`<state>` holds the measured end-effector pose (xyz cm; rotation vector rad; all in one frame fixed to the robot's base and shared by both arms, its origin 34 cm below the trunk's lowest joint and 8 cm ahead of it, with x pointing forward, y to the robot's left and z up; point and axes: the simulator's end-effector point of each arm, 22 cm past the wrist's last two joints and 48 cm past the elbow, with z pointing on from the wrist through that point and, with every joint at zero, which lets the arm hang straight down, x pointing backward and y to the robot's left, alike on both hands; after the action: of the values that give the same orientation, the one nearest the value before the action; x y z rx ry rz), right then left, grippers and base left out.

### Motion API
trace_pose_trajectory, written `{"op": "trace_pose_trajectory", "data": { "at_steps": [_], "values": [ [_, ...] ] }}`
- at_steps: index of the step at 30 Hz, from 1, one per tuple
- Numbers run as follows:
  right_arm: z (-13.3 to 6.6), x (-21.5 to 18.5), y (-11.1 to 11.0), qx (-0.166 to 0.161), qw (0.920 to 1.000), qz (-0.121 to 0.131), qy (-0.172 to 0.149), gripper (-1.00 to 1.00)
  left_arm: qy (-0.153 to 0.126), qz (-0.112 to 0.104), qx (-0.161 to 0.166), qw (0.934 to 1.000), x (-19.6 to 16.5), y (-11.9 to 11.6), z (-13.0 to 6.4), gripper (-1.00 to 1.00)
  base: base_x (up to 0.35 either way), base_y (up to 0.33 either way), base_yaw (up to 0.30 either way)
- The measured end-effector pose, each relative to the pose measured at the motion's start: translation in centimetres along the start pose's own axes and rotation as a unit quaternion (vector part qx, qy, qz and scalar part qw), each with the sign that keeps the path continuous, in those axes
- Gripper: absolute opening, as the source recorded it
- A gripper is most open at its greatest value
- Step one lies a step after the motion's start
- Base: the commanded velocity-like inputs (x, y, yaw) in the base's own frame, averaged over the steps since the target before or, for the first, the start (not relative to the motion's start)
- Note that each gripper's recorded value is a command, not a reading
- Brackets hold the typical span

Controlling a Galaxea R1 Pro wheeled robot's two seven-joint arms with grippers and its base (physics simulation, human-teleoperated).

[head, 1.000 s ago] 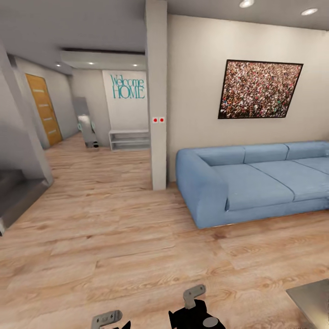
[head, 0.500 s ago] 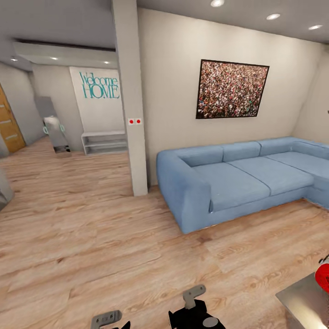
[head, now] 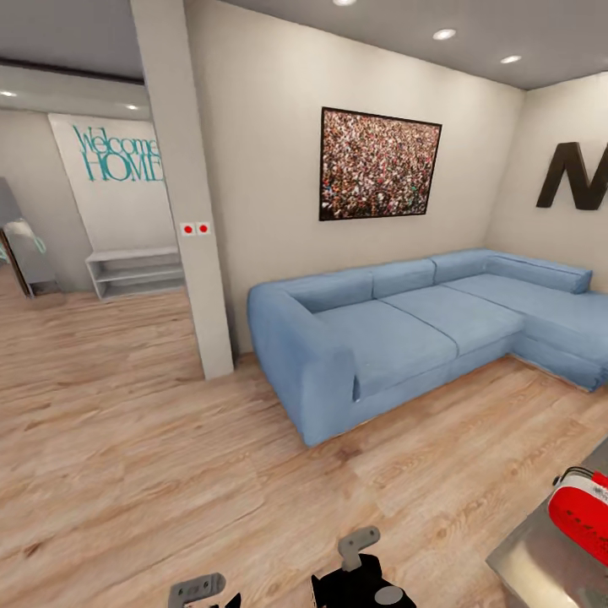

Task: Turn on the radio receiver that's on the table in the living room.

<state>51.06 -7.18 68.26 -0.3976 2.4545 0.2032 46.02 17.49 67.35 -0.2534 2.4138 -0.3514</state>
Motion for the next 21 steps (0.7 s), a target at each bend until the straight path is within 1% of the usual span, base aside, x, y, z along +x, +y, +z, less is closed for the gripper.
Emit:
{"op": "trace_pose_trajectory", "data": {
  "at_steps": [7, 11, 15, 21],
  "values": [
    [0.01, 0.02, 0.03, 0.0, 1.0, 0.0, 0.0, 1.0, 0.0, 0.0, 0.0, 1.0, 0.02, -0.03, 0.0, 1.0, 0.33, 0.0, -0.29],
    [0.01, 0.0, 0.0, 0.0, 1.0, 0.001, 0.0, 1.0, 0.0, 0.0, 0.001, 1.0, 0.01, -0.06, 0.0, 1.0, 0.268, 0.0, -0.048],
    [0.01, -0.01, 0.01, 0.0, 1.0, 0.001, 0.0, 1.0, 0.0, -0.001, 0.002, 1.0, -0.01, -0.19, 0.0, 1.0, 0.071, 0.0, -0.059],
    [-0.09, -0.16, 0.02, 0.0, 1.0, 0.001, -0.002, 1.0, -0.002, -0.001, 0.002, 1.0, -0.14, -0.25, -0.07, 1.0, 0.007, 0.0, -0.247]
  ]
}}
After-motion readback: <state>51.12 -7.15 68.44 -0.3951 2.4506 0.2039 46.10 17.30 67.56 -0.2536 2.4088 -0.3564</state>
